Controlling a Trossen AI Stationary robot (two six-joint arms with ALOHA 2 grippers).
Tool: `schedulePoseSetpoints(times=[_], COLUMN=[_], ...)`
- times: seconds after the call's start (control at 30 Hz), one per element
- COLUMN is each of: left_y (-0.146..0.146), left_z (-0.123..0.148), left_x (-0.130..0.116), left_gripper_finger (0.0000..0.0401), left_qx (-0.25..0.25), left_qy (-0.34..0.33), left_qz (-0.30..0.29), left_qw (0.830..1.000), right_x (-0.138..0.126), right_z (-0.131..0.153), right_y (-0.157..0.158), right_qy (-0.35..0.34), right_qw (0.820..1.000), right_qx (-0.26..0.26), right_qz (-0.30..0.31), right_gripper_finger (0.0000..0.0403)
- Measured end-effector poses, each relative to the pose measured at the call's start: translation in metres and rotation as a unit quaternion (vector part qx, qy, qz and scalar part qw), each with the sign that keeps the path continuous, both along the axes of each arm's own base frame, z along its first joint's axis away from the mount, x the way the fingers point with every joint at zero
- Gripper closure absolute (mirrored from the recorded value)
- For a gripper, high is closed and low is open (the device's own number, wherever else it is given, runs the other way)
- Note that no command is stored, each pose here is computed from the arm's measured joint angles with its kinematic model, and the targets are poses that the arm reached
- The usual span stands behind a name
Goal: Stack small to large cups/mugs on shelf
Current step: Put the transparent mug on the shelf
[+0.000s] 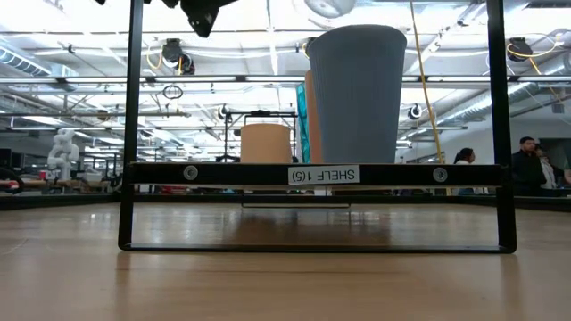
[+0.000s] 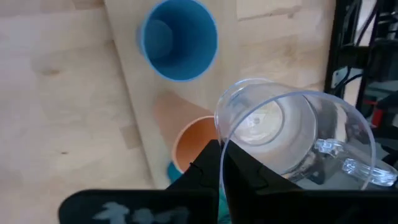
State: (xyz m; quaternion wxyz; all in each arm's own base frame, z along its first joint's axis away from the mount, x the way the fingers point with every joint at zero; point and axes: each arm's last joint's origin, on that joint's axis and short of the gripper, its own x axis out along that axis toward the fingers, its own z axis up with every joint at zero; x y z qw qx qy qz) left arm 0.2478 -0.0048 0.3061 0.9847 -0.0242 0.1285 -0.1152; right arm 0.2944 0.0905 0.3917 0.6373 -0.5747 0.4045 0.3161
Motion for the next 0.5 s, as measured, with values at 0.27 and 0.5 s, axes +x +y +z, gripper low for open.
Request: schedulePoseSetpoints(times=[0.27, 0.5], left_y=[0.000, -0.001], left_z=[0.021, 0.034], left_x=[0.000, 0.000], left_gripper_finger=[0.0269, 0.0197], left_qx=[0.007, 0.014], left_qy=[0.001, -0.016], left_qz=[-0.002, 0.021], left_qw=[1.000, 1.000], right_x=[0.011, 0.026], right_z=[0.002, -0.006], right_y=[-0.004, -0.004], right_qy=[-0.035, -0.041], right_qw=[0.999, 0.998], right_qx=[-0.016, -0.023], right_qz=[0.035, 0.044], right_gripper_finger=[0.0403, 0.0403])
